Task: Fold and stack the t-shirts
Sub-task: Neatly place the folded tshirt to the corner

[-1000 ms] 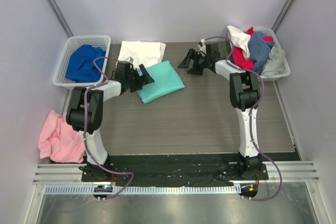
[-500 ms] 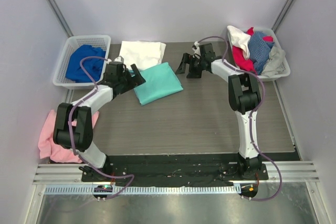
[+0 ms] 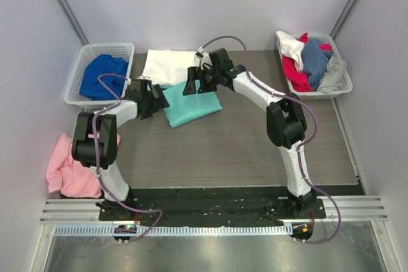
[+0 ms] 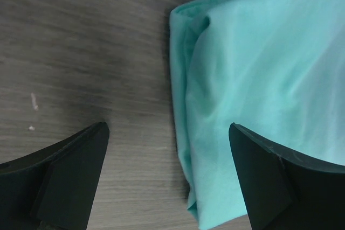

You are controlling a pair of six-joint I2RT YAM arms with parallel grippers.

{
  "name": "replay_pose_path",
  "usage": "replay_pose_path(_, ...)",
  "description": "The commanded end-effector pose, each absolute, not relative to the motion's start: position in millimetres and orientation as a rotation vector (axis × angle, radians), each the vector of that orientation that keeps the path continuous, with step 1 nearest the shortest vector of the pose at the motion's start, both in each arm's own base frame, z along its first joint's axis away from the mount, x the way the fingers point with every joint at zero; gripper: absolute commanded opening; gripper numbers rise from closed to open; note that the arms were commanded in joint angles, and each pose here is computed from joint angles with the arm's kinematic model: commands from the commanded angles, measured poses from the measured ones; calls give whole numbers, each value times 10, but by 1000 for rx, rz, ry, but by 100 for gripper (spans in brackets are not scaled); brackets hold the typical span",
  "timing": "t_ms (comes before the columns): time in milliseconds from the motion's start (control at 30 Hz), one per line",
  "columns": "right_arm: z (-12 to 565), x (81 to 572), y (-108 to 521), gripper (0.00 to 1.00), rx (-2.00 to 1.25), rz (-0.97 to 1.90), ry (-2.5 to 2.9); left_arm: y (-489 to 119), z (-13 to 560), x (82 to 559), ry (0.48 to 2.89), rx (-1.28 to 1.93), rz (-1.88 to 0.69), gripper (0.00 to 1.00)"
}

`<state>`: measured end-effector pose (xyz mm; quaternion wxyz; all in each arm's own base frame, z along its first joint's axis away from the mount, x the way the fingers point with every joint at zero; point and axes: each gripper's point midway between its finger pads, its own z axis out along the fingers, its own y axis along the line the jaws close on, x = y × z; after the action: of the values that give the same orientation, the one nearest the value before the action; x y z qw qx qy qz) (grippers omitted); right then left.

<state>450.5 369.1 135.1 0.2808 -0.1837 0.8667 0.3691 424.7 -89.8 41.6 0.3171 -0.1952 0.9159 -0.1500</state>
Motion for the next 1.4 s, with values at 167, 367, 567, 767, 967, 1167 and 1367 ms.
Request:
replay_pose_path(167, 831, 4689, 3600, 93, -475, 921, 2375, -944, 376, 4579, 2366, -514, -418, 100)
replay_pose_path(367, 586, 4720, 3557, 93, -427, 878, 2423, -979, 287, 4599, 2377, -516, -438, 100)
replay_pose_path(567, 475, 4762, 3490, 93, -377, 842, 2453, -1066, 102, 4571, 2416, -526, -494, 96)
replay_pose_path(767, 358, 4769, 3438, 93, -335, 851, 2485, -1225, -34, 4483, 2456, -500, -528, 91)
replay_pose_path(967, 331, 4760, 3423, 93, -326, 849, 2493, -1334, -141, 4427, 2477, -483, -547, 80)
replay_pose_path(1167, 379, 4792, 3384, 93, -311, 851, 2487, -1365, -171, 4379, 2487, -475, -559, 61)
replay_pose_path(1367, 348, 4788, 3349, 93, -296, 853, 2495, -1406, -211, 4369, 2496, -468, -589, 35)
